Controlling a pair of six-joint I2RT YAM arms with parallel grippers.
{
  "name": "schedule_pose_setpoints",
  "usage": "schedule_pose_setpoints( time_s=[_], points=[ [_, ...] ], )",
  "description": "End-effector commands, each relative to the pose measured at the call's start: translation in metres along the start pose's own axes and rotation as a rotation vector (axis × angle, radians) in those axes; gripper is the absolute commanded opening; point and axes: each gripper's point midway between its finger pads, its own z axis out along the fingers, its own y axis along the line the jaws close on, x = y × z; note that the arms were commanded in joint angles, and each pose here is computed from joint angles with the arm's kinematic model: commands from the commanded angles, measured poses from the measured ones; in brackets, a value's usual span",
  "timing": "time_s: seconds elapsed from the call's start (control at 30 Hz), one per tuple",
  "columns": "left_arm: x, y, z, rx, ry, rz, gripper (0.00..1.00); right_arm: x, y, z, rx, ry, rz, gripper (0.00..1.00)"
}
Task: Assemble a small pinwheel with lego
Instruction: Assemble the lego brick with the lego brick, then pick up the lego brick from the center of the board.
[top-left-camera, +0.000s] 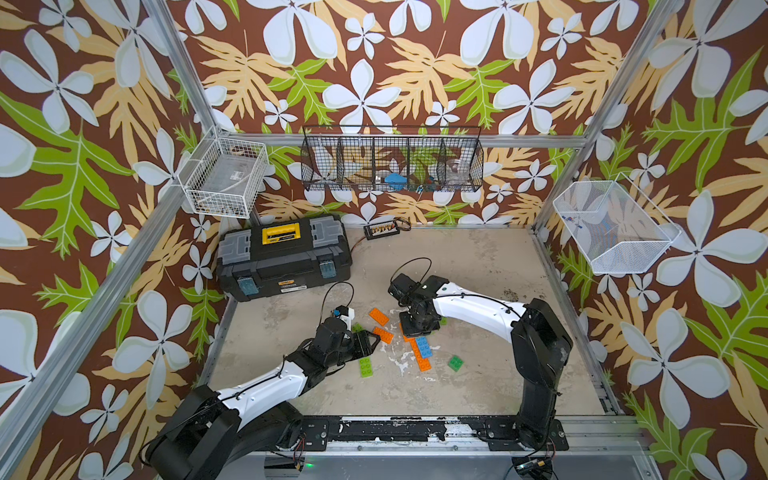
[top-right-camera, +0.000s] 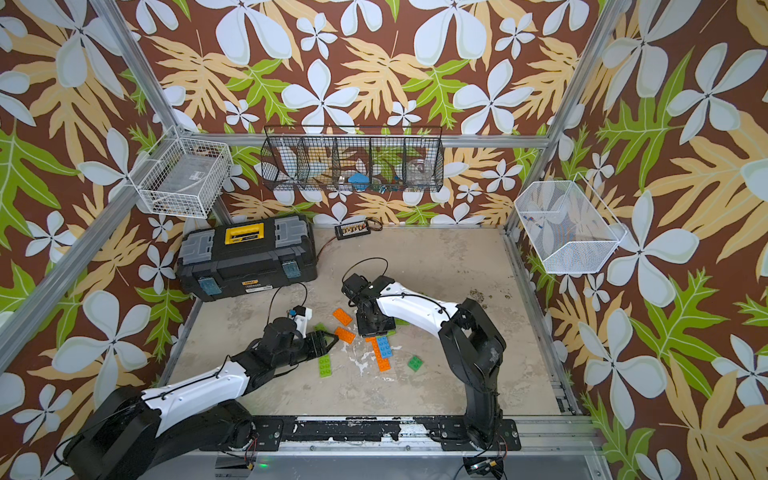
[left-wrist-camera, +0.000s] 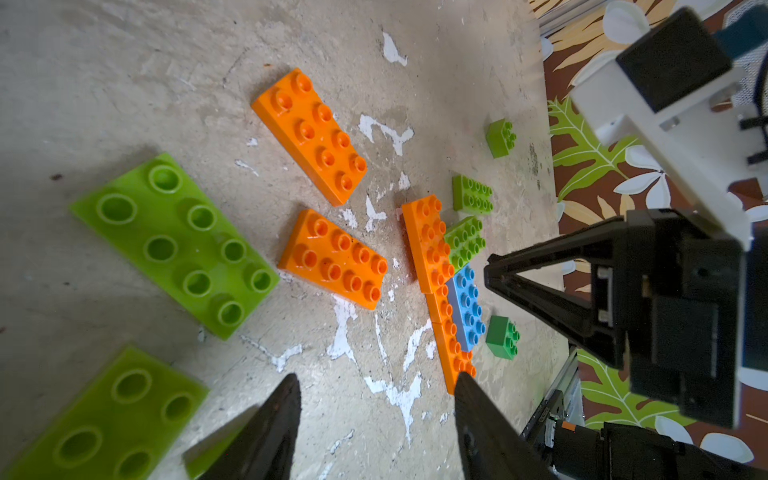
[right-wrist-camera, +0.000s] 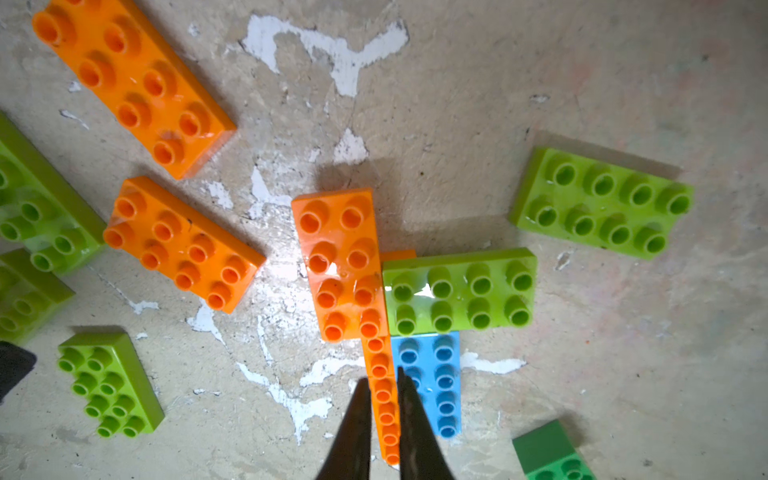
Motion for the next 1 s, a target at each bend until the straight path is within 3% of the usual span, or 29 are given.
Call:
schedule_pose_setpoints(
  time_s=[0.0,0.33,0.53,0.97],
  points=[
    [0.001,-0.007,0.005,0.018,0.028,0.041,0.6,-0.001,-0.007,-0.003,-0.002,-0.009,-0.008,0.16],
    [0.015,-0.054,0.049,0.006,0.137,0.2,0.6,-0.016,-0.086,0.004,0.032,-0.021,0.046,0.16],
    [0.021,-0.078,0.071,0.022,0.168,0.234,0.6,-0.025,-0.1,0.011,0.033,-0.016,0.065,0.16],
    [0.026,-0.071,0.07,0.005,0.175,0.257,0.6,-0.042,-0.12,0.02,0.062,0.004,0.107,0.18]
  ],
)
